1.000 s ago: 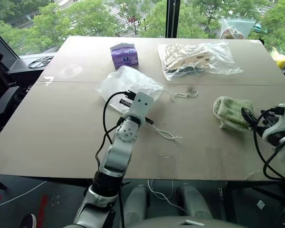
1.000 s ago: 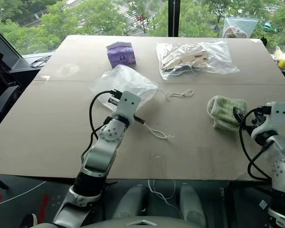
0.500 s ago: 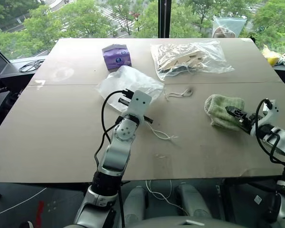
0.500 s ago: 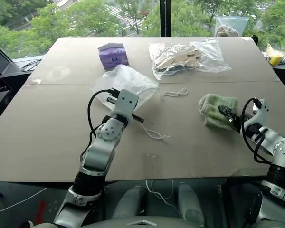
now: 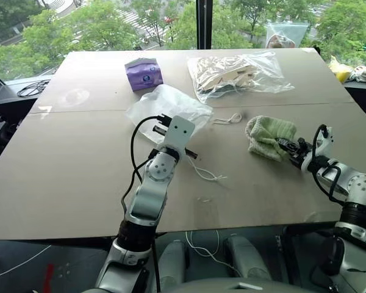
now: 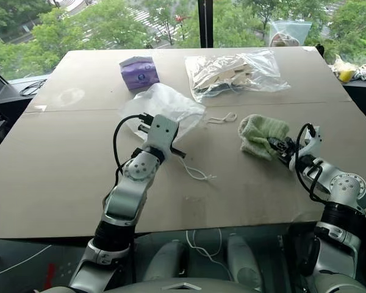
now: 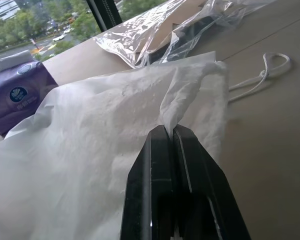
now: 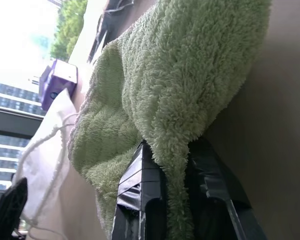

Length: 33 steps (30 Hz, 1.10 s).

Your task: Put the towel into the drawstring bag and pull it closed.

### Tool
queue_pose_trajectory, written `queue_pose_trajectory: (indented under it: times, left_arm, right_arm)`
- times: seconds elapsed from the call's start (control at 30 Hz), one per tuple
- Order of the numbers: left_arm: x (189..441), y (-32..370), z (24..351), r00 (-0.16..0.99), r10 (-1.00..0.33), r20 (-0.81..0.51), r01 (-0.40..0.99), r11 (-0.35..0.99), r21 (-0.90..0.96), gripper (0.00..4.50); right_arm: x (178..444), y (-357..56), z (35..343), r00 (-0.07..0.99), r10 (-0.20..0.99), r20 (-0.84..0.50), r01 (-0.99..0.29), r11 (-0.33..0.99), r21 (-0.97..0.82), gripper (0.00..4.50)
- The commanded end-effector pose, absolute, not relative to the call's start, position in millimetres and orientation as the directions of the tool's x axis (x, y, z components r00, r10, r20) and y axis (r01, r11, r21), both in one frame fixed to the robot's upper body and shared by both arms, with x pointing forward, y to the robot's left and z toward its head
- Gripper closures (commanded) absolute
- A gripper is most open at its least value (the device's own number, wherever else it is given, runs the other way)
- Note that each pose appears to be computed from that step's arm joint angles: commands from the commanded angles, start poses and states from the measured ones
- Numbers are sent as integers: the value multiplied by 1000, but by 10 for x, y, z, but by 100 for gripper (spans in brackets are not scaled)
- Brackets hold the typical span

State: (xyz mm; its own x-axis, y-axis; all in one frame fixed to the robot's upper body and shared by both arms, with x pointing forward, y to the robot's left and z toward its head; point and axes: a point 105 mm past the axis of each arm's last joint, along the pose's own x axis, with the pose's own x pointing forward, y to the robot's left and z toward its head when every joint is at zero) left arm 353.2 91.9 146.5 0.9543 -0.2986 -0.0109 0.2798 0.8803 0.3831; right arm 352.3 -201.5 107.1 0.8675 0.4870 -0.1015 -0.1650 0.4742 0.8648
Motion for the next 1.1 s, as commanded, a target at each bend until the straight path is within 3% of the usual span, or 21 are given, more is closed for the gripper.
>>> queue_pose_trajectory:
  times: [0.03,0.13,0.37,0.73,0.93,1.1]
  left_arm:
    - [3508,889,1612,933,-358,38,324,879,350,450]
    - [3443,809,1665,882,-469,46,439,853,282,450]
    - [3336,770,1884,780,-618,102,609,786,102,450]
    - [3195,737,1966,657,-749,88,754,653,-68,450]
    - [3141,676,1929,623,-779,67,782,620,-68,450]
    - [3147,669,1940,628,-774,76,778,623,-82,450]
  right_arm:
    - [3369,-1785,1731,771,598,219,-460,284,841,447]
    - [3112,-1549,1966,644,692,327,-592,181,785,447]
    - [2763,-1216,1956,509,797,326,-650,107,752,447]
    - [2729,-1025,1572,509,854,109,-631,284,722,447]
    - [2900,-1015,1430,619,785,30,-550,407,729,447]
    - [2748,-1069,981,579,764,-285,-509,611,607,447]
